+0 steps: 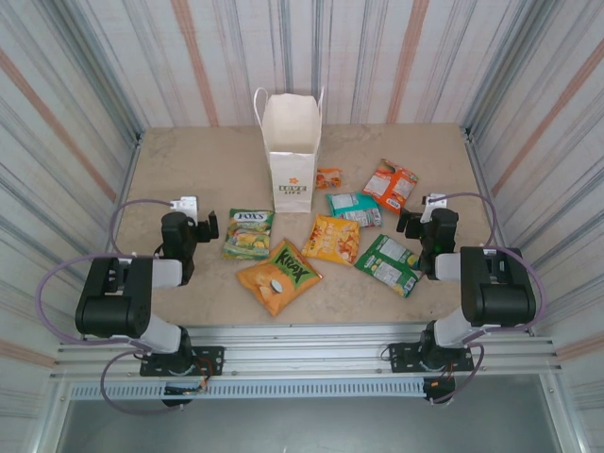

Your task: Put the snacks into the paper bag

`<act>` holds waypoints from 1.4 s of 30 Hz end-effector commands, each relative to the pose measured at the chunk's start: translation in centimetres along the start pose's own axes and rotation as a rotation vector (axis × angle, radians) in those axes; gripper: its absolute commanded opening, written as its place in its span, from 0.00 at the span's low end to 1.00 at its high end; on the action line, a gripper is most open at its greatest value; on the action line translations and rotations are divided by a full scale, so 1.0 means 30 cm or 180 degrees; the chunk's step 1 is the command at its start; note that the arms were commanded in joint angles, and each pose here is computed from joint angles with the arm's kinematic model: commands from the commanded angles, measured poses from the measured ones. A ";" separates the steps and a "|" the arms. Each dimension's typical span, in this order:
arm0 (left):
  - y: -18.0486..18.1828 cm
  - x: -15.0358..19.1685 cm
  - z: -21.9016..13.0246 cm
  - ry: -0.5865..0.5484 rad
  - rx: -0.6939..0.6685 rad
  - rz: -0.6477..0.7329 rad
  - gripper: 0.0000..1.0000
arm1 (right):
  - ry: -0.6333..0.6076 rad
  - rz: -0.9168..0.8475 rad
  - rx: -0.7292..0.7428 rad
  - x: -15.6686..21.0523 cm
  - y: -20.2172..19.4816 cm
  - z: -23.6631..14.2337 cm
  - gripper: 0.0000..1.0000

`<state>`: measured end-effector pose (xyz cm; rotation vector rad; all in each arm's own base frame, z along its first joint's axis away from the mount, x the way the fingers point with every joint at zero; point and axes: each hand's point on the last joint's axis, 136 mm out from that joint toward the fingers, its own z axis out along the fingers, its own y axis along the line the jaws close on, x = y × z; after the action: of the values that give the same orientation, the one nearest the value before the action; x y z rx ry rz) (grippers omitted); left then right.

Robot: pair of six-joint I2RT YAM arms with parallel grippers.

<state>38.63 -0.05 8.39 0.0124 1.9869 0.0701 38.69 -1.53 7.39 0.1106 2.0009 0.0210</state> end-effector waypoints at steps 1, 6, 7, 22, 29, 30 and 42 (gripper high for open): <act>0.002 -0.037 0.012 -0.0098 -0.0041 0.0056 0.99 | -0.0090 0.0059 -0.0025 -0.035 0.001 0.012 0.99; 0.001 -0.037 0.012 -0.0099 -0.0039 0.0055 0.99 | -0.0091 0.0060 -0.0026 -0.036 0.002 0.012 0.99; 0.002 -0.037 0.012 -0.0098 -0.0041 0.0056 0.99 | -0.0083 0.0060 -0.0027 -0.033 0.002 0.011 0.99; -0.062 -0.123 -0.016 -0.0013 0.0126 0.0325 0.99 | -0.0009 0.0081 -0.0011 -0.093 0.003 -0.010 0.99; -0.194 -0.320 -0.125 0.0043 0.0363 0.0599 0.92 | 0.0251 0.0462 -0.0342 -0.275 0.079 -0.138 0.99; -0.223 -0.330 -0.147 0.0118 0.0472 0.0585 0.89 | 0.0378 0.0536 -0.0480 -0.289 0.107 -0.162 0.99; -0.538 -0.311 -0.442 0.0873 0.2038 0.0117 0.62 | 0.1461 0.1975 -0.1905 -0.311 0.371 -0.326 0.99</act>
<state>34.01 -15.08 22.15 0.4324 2.0935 -0.3632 37.01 6.23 22.54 0.2661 2.1290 0.8530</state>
